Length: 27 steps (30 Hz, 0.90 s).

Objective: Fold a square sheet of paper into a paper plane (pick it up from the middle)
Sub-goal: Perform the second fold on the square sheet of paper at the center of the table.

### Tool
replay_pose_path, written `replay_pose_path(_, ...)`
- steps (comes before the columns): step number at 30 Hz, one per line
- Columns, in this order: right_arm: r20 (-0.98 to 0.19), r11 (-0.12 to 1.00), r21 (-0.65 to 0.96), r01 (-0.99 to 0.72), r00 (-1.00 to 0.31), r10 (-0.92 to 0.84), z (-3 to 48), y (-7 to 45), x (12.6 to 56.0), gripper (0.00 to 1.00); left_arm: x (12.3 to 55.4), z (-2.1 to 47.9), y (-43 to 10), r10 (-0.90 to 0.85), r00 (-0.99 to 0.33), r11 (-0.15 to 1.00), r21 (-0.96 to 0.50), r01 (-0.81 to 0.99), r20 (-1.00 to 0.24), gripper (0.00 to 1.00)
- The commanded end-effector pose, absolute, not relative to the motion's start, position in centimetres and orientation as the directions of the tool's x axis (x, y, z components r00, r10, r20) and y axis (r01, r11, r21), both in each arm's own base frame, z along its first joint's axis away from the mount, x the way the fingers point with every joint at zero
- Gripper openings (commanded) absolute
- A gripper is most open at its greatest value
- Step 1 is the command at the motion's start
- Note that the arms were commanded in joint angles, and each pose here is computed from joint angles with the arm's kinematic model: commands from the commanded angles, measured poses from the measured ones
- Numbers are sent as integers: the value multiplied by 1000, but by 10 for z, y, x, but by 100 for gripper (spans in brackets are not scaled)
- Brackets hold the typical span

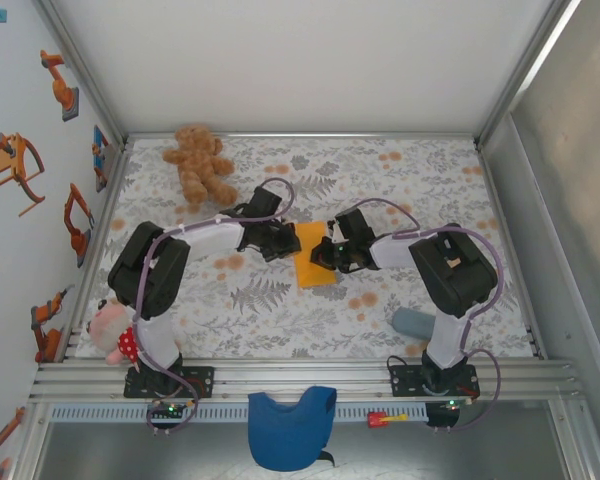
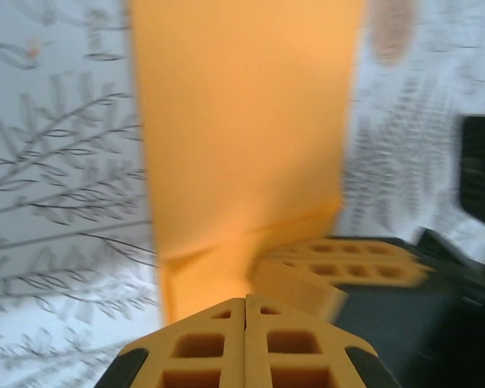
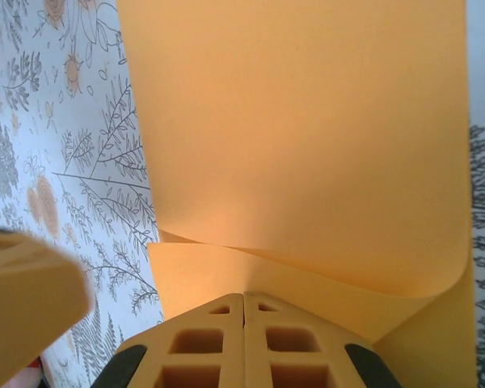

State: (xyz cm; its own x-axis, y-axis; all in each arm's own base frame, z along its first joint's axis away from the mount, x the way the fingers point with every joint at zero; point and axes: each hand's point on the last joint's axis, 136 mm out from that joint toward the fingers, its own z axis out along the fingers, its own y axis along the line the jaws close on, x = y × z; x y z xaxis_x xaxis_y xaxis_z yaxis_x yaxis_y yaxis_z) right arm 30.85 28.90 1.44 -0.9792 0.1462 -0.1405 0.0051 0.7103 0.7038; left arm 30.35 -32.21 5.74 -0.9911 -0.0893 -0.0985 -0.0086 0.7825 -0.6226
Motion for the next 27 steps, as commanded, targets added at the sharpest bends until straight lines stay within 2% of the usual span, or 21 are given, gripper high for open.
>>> replay_pose_path(1, -19, 834, 522, 179, -975, 222, -49, 246, 281, 0, 286, 75, -333, -37, -993, 746, -664, 48, -114, 4)
replay_pose_path(8, 11, 835, 505, 217, -969, 245, -52, 243, 277, 0, 255, 46, -342, 20, -999, 766, -642, 32, -26, 6)
replay_pose_path(16, 26, 836, 497, 232, -967, 253, -53, 243, 276, 0, 249, 29, -346, 50, -998, 784, -621, 19, 32, 6)
replay_pose_path(27, 36, 830, 501, 243, -965, 261, -52, 243, 276, 0, 251, 32, -331, 42, -999, 819, -573, 43, -16, 2)
